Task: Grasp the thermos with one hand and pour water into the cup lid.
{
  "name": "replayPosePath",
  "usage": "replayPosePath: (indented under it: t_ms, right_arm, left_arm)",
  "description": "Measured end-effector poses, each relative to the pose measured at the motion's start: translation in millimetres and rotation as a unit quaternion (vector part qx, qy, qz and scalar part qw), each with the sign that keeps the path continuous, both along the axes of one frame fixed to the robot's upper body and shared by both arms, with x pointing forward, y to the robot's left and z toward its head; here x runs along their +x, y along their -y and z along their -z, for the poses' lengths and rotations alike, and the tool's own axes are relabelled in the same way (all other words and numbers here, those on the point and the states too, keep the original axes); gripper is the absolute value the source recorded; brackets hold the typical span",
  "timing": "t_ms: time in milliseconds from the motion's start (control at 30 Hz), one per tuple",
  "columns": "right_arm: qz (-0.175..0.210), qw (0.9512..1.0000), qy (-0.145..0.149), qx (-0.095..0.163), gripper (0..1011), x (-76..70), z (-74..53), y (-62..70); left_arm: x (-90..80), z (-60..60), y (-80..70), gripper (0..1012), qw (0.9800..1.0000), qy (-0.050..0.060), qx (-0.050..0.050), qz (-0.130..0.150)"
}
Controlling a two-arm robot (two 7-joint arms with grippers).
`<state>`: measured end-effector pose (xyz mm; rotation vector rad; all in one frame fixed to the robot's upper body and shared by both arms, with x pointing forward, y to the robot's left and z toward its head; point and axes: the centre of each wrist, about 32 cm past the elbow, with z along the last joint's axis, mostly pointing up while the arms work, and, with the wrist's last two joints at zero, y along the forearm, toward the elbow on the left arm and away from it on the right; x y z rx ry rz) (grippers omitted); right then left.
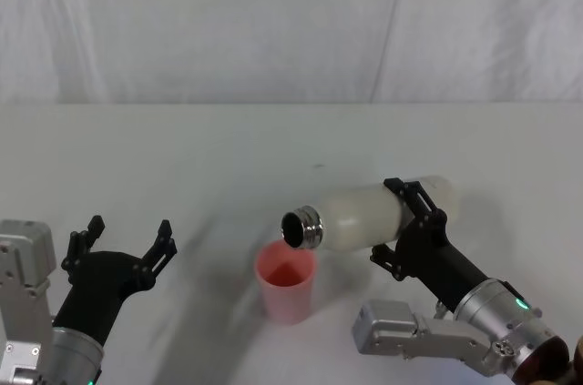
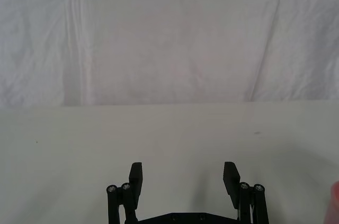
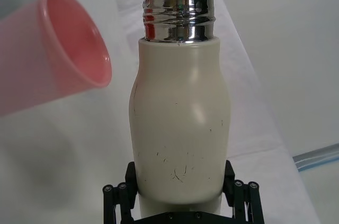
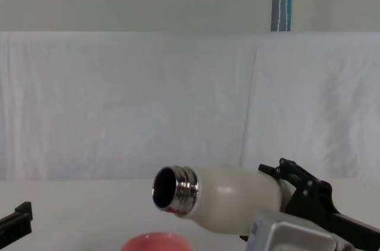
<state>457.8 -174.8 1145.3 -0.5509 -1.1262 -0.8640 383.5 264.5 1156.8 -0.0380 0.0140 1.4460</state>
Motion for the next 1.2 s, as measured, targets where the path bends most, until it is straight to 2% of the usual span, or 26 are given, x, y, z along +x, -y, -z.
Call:
replayPosePath:
  t_ms: [467, 1200]
  right_arm:
    - [0.01, 0.9984, 0.035, -0.043, 951, 9.0, 2.2, 7.2]
    - [0.004, 0.9965, 0.058, -0.061, 951, 16.9, -0.9, 5.3]
  left_arm:
    - [0.0, 0.0, 0.0, 1001, 1.0, 0.0, 0.0, 0.0]
    - [0.0, 0.0, 0.0, 1001, 1.0, 0.0, 0.0, 0.0]
